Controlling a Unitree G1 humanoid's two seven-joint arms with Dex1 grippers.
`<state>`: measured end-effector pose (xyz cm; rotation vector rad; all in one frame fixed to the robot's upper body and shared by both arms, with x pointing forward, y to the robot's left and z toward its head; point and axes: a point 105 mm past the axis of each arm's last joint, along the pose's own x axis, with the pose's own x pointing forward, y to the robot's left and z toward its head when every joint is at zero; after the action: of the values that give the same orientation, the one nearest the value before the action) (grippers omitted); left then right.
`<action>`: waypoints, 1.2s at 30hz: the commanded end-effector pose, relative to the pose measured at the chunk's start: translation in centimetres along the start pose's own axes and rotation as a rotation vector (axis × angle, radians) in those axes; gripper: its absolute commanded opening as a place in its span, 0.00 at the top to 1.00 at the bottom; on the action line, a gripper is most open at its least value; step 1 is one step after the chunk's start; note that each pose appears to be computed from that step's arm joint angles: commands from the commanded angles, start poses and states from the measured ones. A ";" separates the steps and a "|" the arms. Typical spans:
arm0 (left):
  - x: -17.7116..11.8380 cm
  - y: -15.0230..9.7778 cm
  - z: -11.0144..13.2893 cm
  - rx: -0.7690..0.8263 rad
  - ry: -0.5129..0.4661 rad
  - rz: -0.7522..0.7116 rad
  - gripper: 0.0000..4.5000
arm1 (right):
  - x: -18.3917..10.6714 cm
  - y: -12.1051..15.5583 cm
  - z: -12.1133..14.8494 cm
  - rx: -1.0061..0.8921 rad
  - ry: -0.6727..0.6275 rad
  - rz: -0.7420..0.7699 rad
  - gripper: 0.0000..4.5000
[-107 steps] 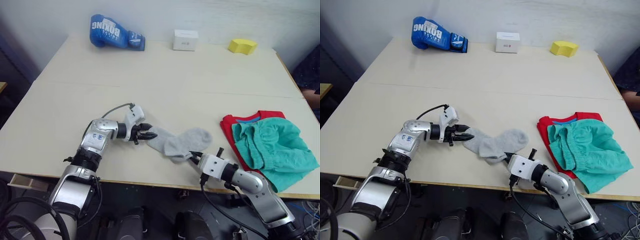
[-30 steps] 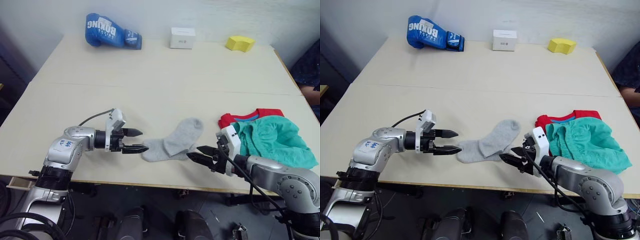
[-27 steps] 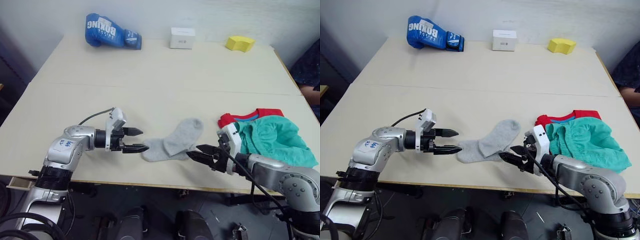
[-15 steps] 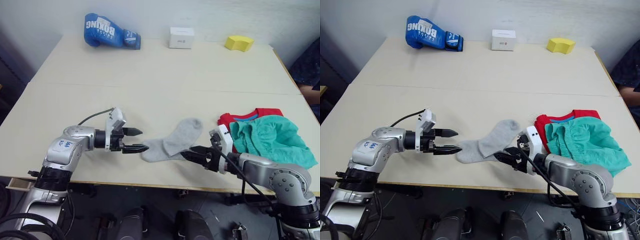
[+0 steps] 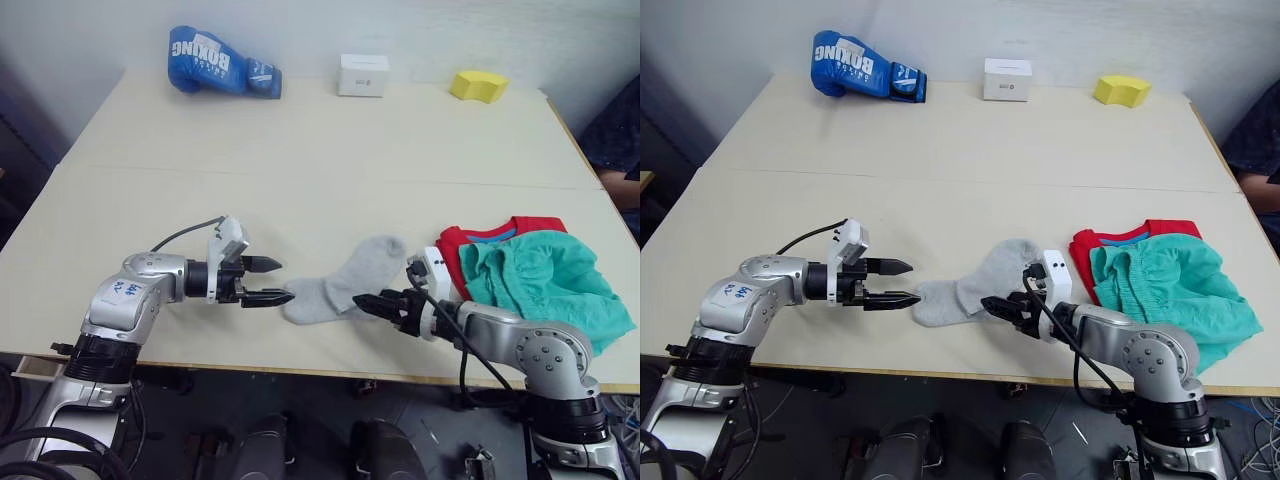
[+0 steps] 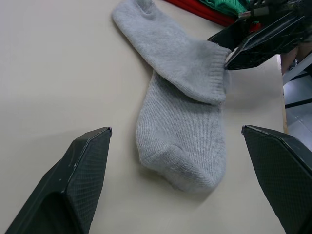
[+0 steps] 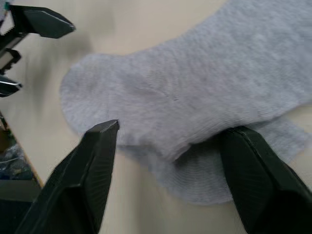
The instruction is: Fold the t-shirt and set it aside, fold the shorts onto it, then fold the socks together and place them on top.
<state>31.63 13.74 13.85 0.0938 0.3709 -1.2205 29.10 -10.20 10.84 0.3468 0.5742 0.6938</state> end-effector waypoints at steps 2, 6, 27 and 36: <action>-0.2 -0.1 1.0 0.046 -0.025 0.004 0.00 | 0.1 -0.7 0.4 -0.011 -0.029 -0.044 0.70; -0.1 0.1 1.0 0.054 -0.030 0.015 0.00 | 0.1 -0.4 0.5 -0.028 -0.039 -0.029 1.00; 12.0 3.6 6.6 0.072 0.008 -0.027 0.00 | -1.4 1.3 -0.5 -0.303 0.105 0.217 1.00; 15.9 3.3 5.5 0.165 0.105 0.016 0.00 | -1.3 1.5 -1.0 -0.312 0.092 0.203 1.00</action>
<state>40.55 -0.16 13.05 0.2778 0.3777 -1.2242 27.26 -10.28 10.52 0.0873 0.5510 0.9653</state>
